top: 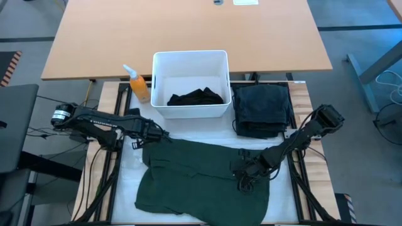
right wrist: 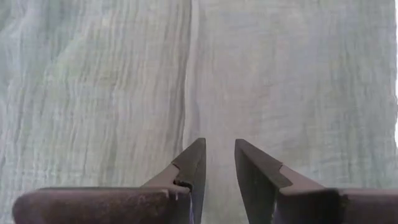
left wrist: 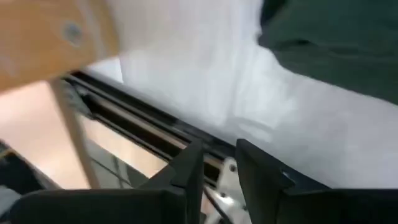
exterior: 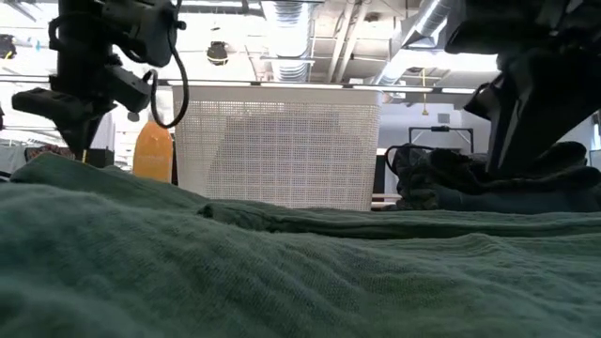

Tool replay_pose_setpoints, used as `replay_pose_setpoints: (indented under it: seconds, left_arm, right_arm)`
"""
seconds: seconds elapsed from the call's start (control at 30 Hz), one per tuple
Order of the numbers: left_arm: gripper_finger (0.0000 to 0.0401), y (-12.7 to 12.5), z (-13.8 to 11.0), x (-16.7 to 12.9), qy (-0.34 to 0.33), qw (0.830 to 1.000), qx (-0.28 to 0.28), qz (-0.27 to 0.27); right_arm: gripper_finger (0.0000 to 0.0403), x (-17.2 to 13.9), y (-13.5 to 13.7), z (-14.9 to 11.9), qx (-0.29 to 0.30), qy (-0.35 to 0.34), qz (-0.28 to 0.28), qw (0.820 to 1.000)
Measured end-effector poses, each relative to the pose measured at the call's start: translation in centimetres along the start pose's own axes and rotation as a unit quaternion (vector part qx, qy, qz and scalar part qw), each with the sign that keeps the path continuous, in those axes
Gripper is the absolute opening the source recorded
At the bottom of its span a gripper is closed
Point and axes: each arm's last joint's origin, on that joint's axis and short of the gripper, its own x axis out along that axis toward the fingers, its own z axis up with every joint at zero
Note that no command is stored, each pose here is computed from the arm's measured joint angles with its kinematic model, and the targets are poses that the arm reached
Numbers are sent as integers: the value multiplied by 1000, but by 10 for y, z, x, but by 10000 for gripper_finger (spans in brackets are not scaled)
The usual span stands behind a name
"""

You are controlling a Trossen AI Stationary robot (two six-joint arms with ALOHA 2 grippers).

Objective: Fold laundry
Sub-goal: Fold the green polo

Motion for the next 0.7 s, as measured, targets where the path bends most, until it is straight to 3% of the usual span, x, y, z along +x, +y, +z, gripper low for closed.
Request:
replay_pose_setpoints:
  seconds: [0.07, 0.17, 0.33, 0.57, 0.7]
  left_arm:
    - [86, -2, 0, -3, -15, 999, -8, -42]
    - [87, -9, 0, -12, -55, 987, 4, -148]
    - [87, -19, -2, -36, -159, 940, 27, -302]
    - [87, -45, -17, -75, -299, 870, 80, -383]
    - [87, -74, -26, -82, -328, 854, 110, -389]
  right_arm:
    - [112, 1, -1, 1, 1, 6, 15, 1000]
    - [112, 1, 2, 0, -1, 11, 35, 999]
    - [112, -3, 17, -8, -4, 44, 104, 994]
    - [112, -14, 47, -21, 16, 50, 186, 981]
    - [112, -18, 63, -31, -4, 45, 213, 976]
